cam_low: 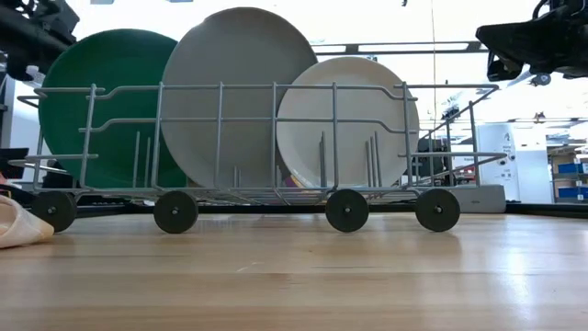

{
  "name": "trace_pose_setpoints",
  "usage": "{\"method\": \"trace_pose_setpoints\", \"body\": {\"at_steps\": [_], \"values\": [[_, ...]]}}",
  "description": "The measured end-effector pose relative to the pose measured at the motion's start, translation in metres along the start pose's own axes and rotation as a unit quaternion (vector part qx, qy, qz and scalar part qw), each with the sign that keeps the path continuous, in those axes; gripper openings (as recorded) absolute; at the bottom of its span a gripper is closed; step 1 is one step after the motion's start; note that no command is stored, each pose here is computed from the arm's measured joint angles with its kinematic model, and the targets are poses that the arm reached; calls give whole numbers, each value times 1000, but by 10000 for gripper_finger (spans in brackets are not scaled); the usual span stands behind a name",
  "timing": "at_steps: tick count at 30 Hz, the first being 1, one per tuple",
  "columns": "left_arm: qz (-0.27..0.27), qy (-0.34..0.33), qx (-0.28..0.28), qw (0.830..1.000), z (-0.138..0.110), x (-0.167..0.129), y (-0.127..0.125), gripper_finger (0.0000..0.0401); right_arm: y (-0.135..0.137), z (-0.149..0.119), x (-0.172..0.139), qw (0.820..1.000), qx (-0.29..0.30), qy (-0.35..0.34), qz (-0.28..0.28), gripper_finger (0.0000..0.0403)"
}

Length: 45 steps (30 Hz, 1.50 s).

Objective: Sort dishes
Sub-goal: Return to Home Position

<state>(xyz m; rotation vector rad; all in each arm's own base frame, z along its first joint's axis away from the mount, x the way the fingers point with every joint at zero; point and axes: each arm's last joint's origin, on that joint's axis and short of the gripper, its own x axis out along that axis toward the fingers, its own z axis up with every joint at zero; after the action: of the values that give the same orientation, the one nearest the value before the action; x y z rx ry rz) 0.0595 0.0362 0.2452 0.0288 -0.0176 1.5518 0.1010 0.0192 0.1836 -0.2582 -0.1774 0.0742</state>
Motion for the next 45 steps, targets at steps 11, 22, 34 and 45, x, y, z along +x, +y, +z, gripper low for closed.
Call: {"method": "trace_pose_setpoints", "body": {"at_steps": [11, 22, 34, 45], "values": [[-28, -46, 75, 996, 1, 32, 2, 0, 0, -1, 0, 1000, 0, 4, -3, 0], [-10, -4, 103, 995, -12, 79, 1, 0, 0, 0, 0, 1000, 0, 4, -4, 0], [38, 1, 122, 992, -15, 90, -5, 0, 0, 0, 0, 1000, -17, 4, -4, 0], [38, 3, 70, 997, -16, 91, -6, 0, 1, -5, 0, 999, 38, 27, 2, 0]]}}
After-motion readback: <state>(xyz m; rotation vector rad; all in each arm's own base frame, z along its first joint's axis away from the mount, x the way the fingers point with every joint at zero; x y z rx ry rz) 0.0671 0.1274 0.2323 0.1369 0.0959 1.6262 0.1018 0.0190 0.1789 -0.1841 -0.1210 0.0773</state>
